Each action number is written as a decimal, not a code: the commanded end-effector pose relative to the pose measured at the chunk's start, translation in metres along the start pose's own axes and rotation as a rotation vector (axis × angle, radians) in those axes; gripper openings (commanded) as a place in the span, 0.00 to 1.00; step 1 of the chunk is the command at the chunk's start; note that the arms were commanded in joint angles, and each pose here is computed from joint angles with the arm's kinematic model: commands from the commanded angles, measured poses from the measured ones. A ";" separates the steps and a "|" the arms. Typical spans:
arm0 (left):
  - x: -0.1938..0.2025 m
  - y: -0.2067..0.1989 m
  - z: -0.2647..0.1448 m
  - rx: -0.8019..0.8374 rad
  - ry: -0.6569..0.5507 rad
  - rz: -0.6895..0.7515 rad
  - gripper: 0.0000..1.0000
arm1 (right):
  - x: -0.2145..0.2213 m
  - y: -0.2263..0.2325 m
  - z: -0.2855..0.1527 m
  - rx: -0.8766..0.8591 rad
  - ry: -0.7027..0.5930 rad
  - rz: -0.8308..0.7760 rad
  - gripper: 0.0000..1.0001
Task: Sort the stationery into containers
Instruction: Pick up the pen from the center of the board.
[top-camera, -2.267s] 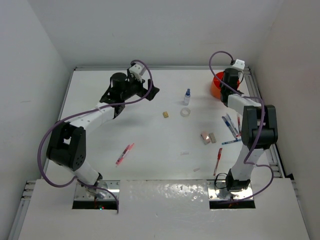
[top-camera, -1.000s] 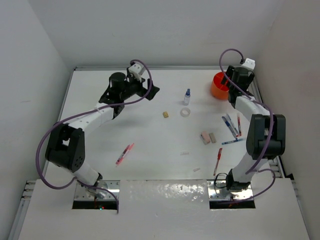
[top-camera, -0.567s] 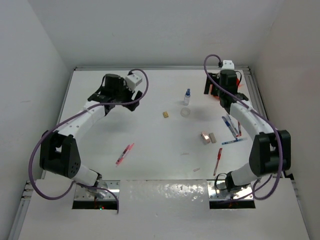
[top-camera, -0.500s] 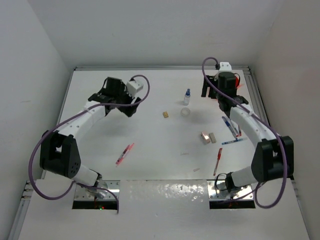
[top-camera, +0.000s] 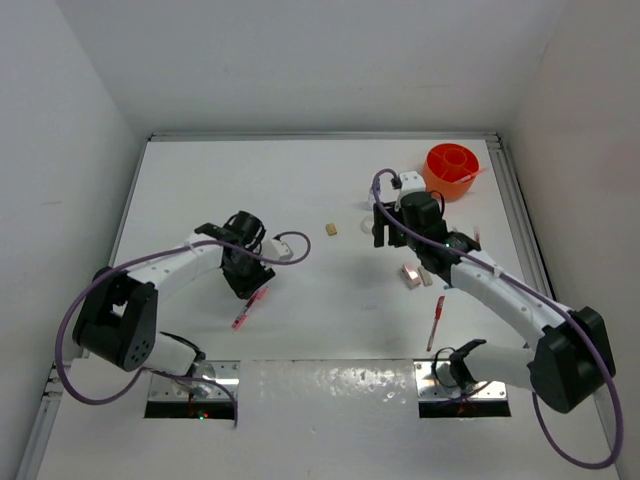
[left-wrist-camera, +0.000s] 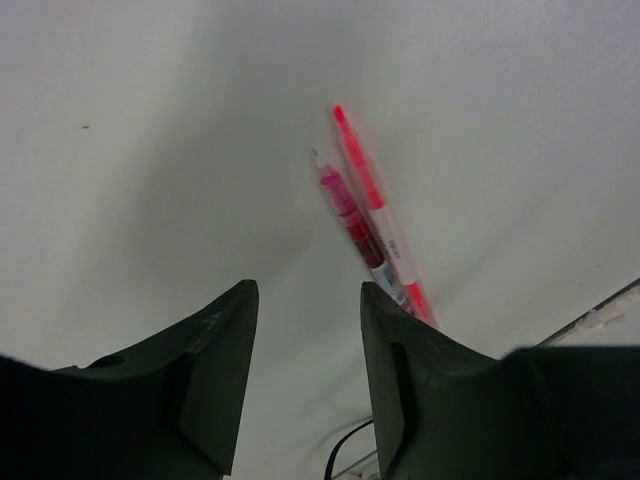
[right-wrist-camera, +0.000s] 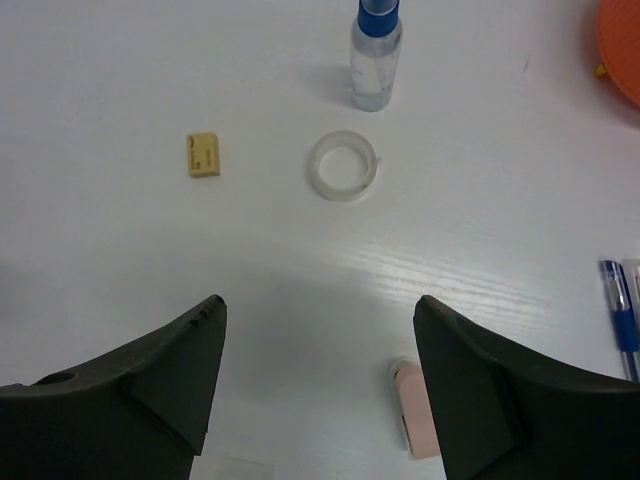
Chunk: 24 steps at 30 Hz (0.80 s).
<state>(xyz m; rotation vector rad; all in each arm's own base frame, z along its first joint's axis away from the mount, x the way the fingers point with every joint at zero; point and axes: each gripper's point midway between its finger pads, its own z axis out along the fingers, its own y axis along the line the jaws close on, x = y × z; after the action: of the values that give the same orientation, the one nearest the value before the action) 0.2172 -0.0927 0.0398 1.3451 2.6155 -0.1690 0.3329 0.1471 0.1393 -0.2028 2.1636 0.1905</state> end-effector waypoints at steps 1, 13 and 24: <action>0.001 -0.010 0.005 -0.026 -0.032 0.069 0.43 | -0.005 -0.001 -0.014 0.035 -0.070 0.061 0.74; -0.009 -0.020 0.016 -0.062 -0.103 0.060 0.35 | 0.011 -0.001 -0.036 0.079 -0.080 0.043 0.73; 0.001 -0.019 0.027 -0.065 -0.067 0.071 0.32 | 0.008 -0.010 -0.040 0.127 -0.100 0.028 0.74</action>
<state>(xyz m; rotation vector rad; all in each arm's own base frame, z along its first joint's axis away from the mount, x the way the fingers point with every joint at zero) 0.1986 -0.1046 0.0127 1.3824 2.5279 -0.1261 0.2980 0.1326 0.1490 -0.1039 2.0984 0.1032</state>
